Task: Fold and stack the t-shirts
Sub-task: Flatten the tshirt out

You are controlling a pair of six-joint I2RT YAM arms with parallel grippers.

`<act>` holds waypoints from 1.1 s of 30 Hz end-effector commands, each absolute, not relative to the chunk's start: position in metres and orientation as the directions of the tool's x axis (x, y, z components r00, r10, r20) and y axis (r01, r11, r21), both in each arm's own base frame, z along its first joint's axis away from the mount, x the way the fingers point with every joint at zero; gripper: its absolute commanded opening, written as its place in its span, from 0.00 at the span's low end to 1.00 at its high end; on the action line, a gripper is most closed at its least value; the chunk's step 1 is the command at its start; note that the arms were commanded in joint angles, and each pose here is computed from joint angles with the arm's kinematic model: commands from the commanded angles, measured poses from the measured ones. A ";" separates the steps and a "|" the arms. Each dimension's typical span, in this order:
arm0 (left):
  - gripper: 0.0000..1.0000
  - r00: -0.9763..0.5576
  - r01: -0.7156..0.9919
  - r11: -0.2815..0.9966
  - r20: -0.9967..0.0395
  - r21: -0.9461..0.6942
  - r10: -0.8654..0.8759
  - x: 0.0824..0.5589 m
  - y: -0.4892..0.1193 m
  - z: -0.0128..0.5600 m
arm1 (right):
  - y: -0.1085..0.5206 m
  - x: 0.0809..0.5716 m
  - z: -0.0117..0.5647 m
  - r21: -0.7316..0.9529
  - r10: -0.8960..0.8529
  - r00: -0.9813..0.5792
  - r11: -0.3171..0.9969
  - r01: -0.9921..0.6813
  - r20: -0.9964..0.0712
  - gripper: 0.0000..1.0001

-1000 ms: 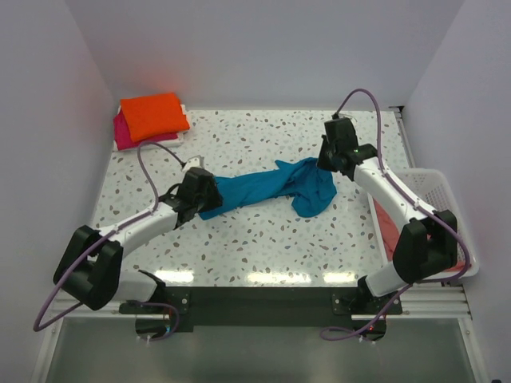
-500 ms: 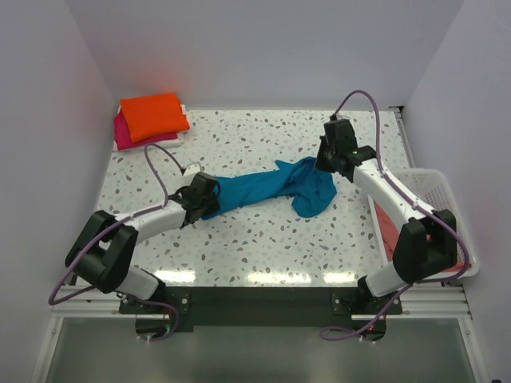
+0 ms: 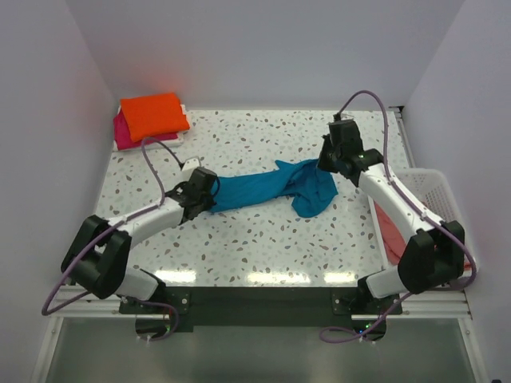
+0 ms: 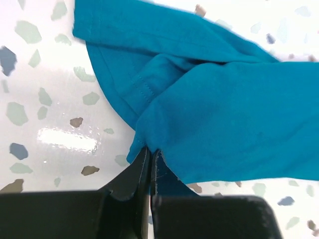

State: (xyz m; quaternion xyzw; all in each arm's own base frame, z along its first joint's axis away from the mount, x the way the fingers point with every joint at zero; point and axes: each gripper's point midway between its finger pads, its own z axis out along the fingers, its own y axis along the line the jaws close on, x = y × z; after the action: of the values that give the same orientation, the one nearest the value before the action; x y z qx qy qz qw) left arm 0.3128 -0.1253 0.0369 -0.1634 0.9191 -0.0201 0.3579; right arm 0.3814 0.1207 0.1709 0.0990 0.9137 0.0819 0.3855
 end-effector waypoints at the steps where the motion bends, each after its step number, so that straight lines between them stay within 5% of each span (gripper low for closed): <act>1: 0.00 -0.584 -0.253 0.940 -0.738 -0.230 -0.338 0.330 -0.128 0.105 | 0.110 0.375 0.216 0.255 0.269 -0.593 0.961 0.110 -0.759 0.00; 13: 0.00 -0.375 -0.211 0.921 -0.843 -0.328 -0.386 0.308 -0.097 0.227 | 0.092 0.342 0.306 0.283 0.280 -0.441 0.957 0.059 -0.853 0.00; 24: 0.00 -0.422 -0.160 0.895 -0.791 -0.416 -0.443 0.410 -0.099 0.233 | 0.120 0.425 0.315 0.208 0.185 -0.481 0.978 0.005 -0.857 0.00; 33: 0.00 -0.282 -0.119 0.868 -0.822 -0.482 -0.495 0.438 -0.064 0.317 | 0.104 0.424 0.435 0.236 0.226 -0.244 0.972 -0.011 -0.943 0.00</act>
State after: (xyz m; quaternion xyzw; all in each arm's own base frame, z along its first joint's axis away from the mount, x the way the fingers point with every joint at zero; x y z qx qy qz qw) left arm 0.4330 -0.0770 0.2621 -0.2074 0.8198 -0.1428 0.5143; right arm 0.4406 0.1204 0.3542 0.0623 0.8404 0.0954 0.5299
